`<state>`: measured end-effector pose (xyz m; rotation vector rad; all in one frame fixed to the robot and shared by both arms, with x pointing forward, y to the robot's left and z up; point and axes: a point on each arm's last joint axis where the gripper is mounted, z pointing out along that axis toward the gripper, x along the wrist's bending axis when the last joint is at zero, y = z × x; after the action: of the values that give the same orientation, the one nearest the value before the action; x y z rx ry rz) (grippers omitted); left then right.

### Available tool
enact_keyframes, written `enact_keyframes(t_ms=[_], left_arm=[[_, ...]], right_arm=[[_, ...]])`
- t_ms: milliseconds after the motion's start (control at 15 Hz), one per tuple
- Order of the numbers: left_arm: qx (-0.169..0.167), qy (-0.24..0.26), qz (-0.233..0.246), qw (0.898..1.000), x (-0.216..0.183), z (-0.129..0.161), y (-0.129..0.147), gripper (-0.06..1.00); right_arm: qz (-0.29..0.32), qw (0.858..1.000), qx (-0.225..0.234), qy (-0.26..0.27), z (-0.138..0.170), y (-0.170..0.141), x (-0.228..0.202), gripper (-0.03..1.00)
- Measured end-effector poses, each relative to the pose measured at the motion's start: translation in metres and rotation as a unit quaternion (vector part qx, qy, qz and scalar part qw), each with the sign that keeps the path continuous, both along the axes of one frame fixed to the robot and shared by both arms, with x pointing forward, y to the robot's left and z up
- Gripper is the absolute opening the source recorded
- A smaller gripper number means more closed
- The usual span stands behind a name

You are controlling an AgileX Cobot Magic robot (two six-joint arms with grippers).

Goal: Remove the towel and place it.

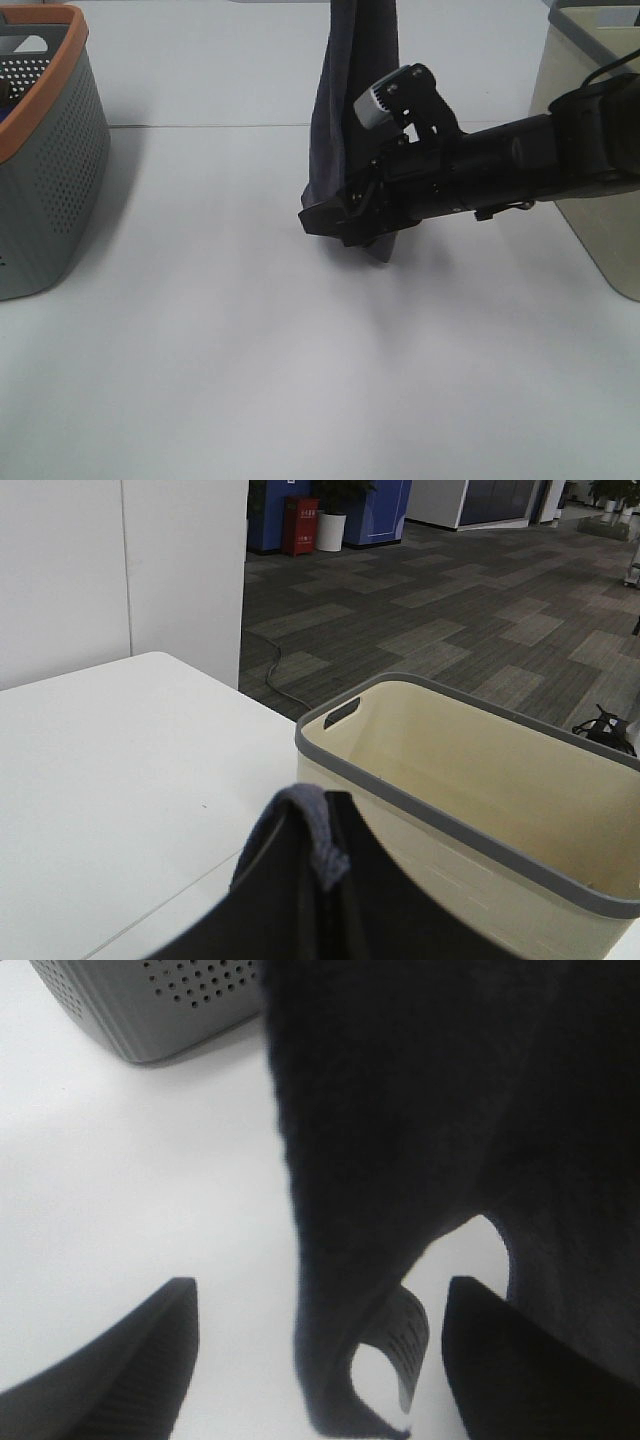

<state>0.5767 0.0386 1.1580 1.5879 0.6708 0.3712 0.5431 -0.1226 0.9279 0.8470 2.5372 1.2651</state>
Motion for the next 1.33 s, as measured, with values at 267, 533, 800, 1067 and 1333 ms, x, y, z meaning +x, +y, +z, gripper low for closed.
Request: enact_keyframes(t_ms=[267, 533, 800, 1067, 1333], left_arm=[[0.0, 0.0, 0.0, 1.0, 0.0, 0.0, 0.0, 0.0], [0.0, 0.001, 0.0, 1.0, 0.0, 0.0, 0.0, 0.0], [0.0, -0.004, 0.019, 1.0, 0.003, 0.0, 0.002, 0.0], [-0.003, -0.016, 0.064, 0.998, 0.007, 0.005, 0.009, 0.0], [-0.024, -0.028, 0.097, 0.995, 0.004, 0.02, 0.018, 0.0]], right_arm=[[-0.007, 0.999, -0.039, 0.007, -0.018, 0.011, 0.004, 0.55], [-0.015, 0.999, -0.042, 0.001, -0.013, 0.01, 0.005, 0.39], [-0.029, 0.999, -0.04, -0.005, -0.003, 0.006, 0.002, 0.02], [-0.107, 0.994, -0.031, -0.002, 0.022, -0.01, -0.011, 0.02], [-0.145, 0.987, -0.007, -0.069, 0.078, -0.023, -0.023, 0.02]])
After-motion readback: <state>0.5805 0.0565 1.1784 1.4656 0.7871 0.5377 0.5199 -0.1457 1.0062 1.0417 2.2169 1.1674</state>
